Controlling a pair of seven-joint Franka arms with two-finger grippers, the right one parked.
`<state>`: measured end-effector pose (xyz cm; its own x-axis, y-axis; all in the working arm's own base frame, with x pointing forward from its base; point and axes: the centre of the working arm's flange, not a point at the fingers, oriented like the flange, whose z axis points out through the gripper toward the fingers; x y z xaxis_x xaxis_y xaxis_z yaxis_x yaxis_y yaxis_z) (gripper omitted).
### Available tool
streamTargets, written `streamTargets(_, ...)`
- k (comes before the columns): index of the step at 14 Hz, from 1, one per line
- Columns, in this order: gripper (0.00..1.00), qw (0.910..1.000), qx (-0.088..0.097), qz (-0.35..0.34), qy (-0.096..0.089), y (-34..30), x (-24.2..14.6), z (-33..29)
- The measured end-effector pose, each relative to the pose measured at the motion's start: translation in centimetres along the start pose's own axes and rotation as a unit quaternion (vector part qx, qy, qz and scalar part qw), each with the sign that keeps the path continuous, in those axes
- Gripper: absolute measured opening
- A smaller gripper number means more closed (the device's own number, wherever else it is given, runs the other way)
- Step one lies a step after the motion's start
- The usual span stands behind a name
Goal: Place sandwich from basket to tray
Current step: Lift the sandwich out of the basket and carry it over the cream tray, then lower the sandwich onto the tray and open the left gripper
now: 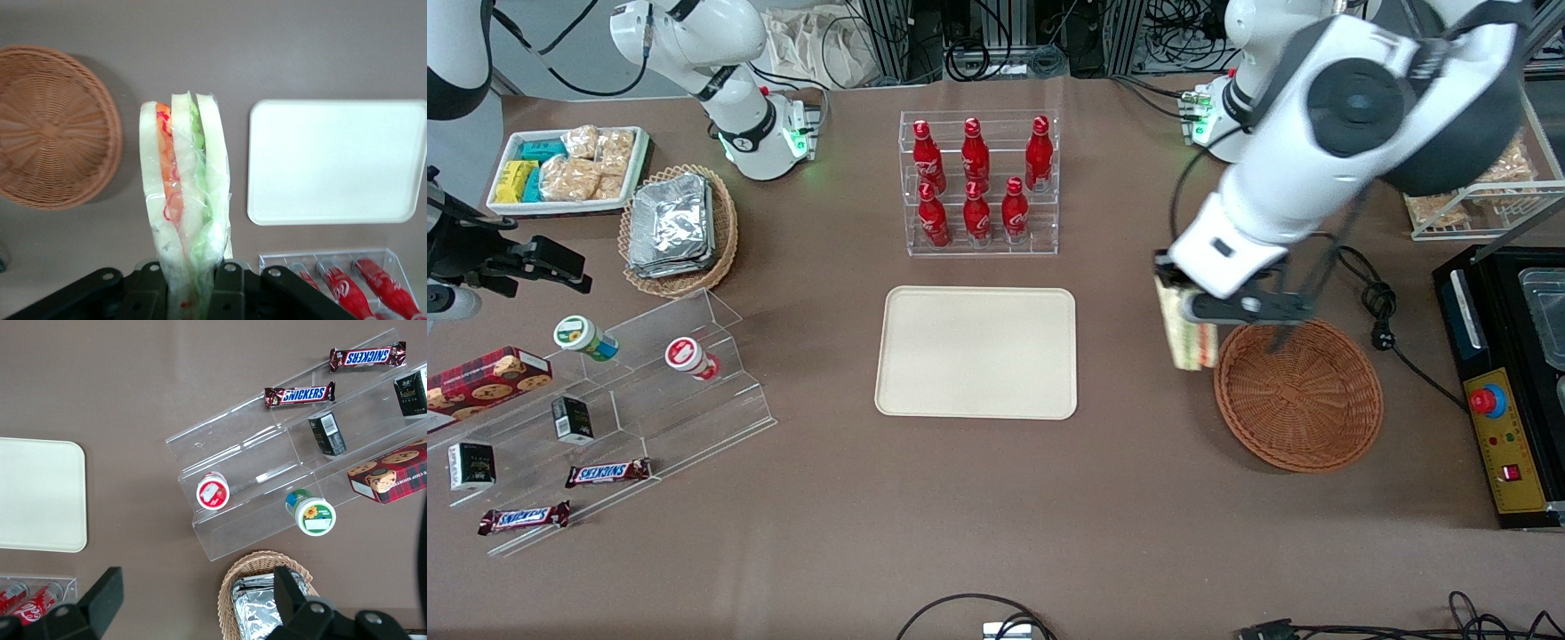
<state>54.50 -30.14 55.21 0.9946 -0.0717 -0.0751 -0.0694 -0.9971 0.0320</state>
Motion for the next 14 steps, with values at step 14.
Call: streamTargets(14, 0.19, 0.9964, 0.068, 0.051, 0.001, 13.6, 2.4, 27.6)
